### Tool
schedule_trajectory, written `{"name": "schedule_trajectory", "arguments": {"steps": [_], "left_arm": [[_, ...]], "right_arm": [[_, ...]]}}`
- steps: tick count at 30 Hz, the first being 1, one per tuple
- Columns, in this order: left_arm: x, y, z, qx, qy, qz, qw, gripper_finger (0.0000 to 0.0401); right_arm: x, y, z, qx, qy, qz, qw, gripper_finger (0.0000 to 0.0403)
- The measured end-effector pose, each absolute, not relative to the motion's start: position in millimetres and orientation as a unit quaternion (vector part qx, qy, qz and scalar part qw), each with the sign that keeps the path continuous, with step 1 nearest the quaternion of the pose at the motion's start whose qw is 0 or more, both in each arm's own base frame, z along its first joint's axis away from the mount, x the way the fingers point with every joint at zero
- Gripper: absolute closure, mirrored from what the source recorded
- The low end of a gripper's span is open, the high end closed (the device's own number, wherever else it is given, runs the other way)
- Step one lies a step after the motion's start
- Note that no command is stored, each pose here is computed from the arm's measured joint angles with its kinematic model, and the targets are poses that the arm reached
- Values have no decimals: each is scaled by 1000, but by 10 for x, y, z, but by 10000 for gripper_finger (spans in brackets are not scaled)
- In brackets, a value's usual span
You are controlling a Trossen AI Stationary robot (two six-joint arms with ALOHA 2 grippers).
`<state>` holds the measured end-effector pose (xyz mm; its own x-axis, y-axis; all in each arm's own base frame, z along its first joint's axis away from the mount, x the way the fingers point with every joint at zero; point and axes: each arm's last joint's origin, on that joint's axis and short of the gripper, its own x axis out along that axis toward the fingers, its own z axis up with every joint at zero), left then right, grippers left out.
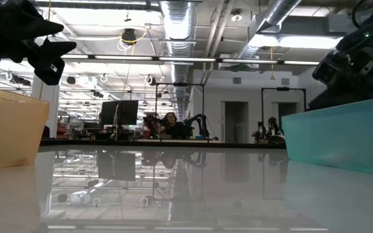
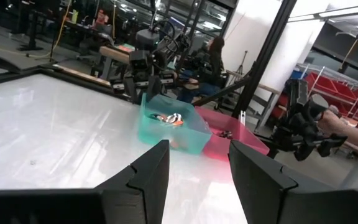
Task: Sort silverware by color (type)
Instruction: Return to Home Position
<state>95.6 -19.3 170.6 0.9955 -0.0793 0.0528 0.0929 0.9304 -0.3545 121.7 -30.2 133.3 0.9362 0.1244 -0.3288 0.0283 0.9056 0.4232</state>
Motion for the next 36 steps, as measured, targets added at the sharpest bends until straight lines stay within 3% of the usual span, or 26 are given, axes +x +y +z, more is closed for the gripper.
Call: {"name": "schedule_trajectory", "arguments": {"steps": [36], "left_arm": [[957, -193, 1705, -184, -18, -44, 982, 250]], "right_arm": [[1196, -294, 1281, 226, 204, 21, 952, 232]]}}
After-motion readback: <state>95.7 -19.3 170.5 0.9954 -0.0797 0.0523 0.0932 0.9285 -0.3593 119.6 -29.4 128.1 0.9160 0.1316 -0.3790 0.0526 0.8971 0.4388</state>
